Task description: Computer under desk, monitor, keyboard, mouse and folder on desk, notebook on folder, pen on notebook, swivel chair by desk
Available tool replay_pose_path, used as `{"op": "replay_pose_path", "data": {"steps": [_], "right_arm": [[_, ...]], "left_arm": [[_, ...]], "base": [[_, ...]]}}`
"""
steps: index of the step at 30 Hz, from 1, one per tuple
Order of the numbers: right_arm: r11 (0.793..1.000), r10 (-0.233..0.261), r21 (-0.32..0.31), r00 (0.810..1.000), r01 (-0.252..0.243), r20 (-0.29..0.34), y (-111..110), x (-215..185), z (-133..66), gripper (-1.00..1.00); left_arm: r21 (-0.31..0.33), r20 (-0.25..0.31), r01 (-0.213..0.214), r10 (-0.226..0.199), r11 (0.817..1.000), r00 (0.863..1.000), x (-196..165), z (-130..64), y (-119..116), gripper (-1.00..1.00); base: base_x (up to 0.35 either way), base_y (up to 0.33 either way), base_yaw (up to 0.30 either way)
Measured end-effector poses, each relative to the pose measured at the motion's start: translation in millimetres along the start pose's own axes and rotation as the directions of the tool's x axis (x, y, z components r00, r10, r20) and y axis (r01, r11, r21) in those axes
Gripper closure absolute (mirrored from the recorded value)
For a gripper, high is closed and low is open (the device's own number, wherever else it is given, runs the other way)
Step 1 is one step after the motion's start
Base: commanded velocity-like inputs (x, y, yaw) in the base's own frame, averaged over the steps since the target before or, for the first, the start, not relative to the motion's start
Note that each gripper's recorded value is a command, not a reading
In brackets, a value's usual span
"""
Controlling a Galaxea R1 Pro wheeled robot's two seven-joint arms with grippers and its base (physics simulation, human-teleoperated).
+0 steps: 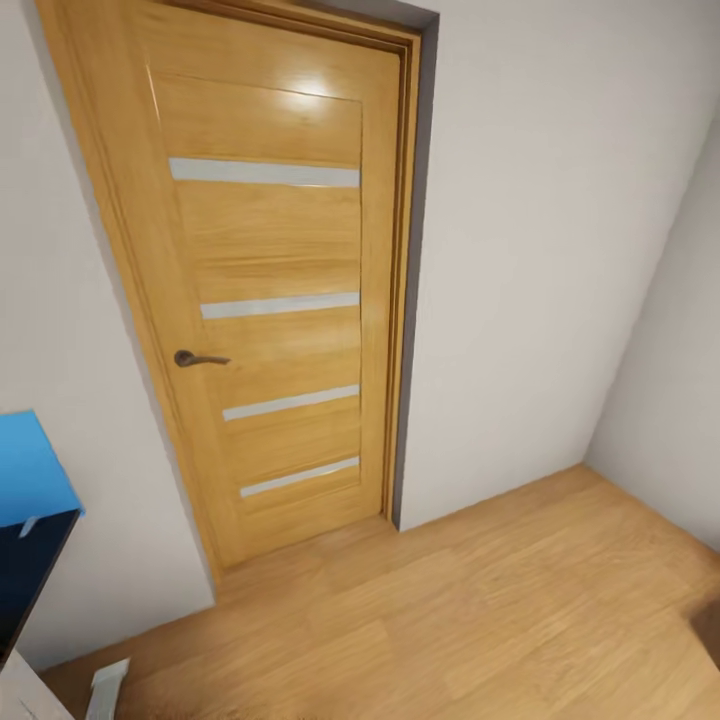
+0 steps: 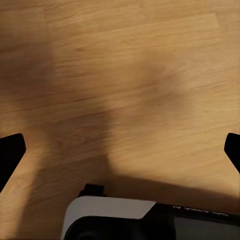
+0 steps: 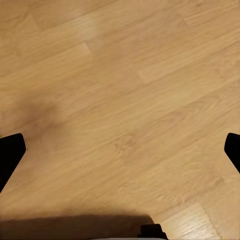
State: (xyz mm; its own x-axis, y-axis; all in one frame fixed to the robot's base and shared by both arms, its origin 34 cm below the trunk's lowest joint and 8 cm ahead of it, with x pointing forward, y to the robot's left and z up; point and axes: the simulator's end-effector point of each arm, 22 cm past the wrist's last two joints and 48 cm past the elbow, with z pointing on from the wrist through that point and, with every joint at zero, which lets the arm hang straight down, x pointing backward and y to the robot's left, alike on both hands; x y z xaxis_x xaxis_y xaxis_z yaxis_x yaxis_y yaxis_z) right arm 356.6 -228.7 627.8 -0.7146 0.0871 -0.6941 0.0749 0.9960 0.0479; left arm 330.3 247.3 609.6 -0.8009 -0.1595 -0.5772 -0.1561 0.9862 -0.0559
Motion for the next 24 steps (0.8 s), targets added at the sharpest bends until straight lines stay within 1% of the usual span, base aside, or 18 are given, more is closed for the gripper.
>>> {"op": "replay_pose_path", "data": {"steps": [17,21,24], "right_arm": [[1.0,0.002,0.0,1.0,-0.002,0.0,0.4,0.2,-0.2,-1.0],[1.0,0.002,0.0,1.0,-0.002,0.001,0.5,-0.1,-0.1,-1.0],[1.0,0.002,0.0,1.0,-0.002,0.002,0.4,-0.3,-0.1,-1.0]], "left_arm": [[0.0,0.0,0.001,-0.001,1.0,1.0,-0.2,0.1,0.0,-1.0],[0.0,0.0,0.0,0.0,1.0,1.0,-0.1,0.1,-0.1,-1.0],[0.0,0.0,0.001,-0.001,1.0,1.0,0.2,0.0,-0.1,-1.0]], "base": [[0.0,-0.006,0.278],[0.0,-0.116,0.278],[0.0,-0.256,0.279]]}}
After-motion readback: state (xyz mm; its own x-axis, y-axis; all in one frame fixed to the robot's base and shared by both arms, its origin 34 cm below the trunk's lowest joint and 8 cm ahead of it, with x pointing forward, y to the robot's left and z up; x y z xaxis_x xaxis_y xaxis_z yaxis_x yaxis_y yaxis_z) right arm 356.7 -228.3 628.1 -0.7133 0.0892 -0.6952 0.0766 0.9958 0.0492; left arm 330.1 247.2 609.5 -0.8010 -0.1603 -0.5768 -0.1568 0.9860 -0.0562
